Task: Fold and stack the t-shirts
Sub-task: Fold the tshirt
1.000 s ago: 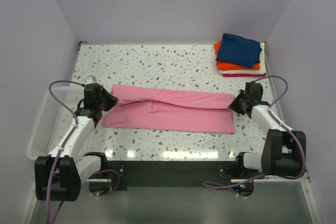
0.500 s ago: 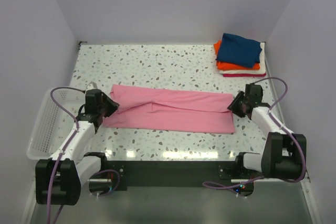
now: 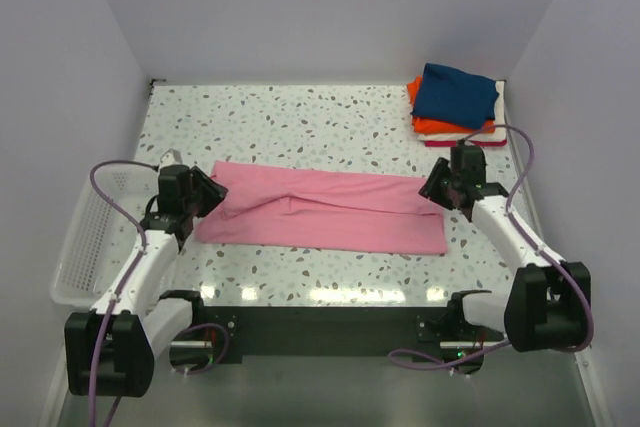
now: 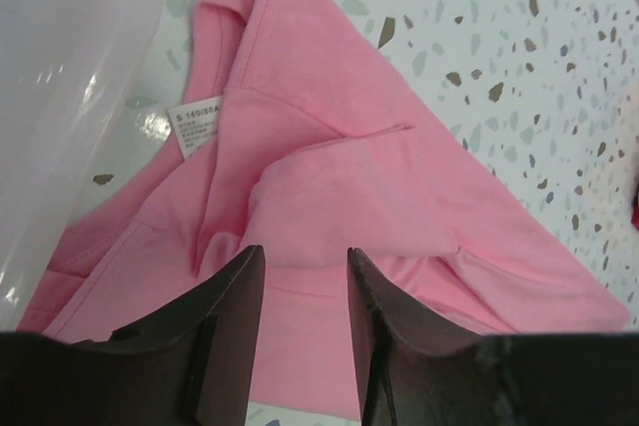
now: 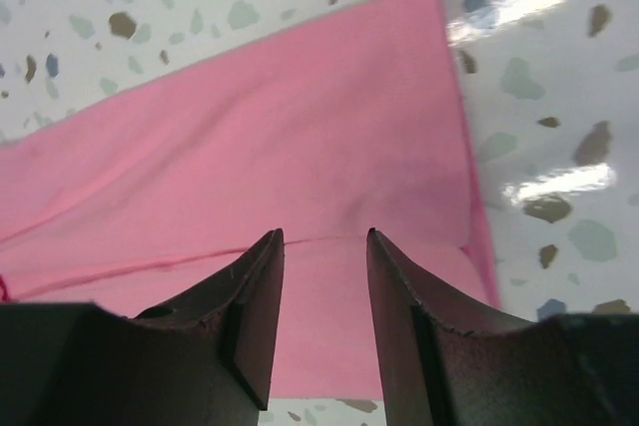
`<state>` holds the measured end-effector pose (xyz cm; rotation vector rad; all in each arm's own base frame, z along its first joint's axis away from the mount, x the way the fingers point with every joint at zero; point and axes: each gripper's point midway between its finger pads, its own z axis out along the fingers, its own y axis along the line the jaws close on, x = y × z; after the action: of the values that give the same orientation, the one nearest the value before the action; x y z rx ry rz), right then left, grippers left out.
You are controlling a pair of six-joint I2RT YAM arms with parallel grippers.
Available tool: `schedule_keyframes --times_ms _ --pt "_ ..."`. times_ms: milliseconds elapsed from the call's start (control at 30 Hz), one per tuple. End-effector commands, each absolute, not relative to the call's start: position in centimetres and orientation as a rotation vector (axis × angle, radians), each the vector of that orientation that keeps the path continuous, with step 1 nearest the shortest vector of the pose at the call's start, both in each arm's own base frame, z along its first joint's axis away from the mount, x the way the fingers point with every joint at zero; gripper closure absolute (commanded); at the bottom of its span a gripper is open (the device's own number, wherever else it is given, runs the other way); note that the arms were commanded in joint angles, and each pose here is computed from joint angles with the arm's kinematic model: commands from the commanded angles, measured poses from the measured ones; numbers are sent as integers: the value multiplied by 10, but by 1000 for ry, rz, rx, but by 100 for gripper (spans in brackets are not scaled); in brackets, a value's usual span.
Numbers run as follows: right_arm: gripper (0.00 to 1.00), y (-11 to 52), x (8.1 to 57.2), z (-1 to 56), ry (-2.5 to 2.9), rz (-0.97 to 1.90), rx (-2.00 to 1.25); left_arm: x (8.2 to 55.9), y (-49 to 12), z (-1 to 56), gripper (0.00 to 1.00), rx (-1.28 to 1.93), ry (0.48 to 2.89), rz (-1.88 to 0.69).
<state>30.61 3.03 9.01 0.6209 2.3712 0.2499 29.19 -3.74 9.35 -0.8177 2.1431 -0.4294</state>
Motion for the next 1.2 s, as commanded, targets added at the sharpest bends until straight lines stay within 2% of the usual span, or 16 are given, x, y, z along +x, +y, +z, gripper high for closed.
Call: schedule_keyframes --times_ms 0,267,567,933,1167 --pt "58 52 325 98 2364 250 568 317 -36 136 56 -746 2046 -439" --pt "62 40 331 45 2460 125 640 338 -59 131 57 -704 2086 -438" --pt "64 25 299 0 2550 84 787 346 -92 76 61 -786 2226 -375" --pt "64 20 279 -3 2535 229 957 355 -102 23 64 -819 2344 -306" --pt "64 39 272 20 2476 387 883 410 -96 33 64 -740 2312 -169"
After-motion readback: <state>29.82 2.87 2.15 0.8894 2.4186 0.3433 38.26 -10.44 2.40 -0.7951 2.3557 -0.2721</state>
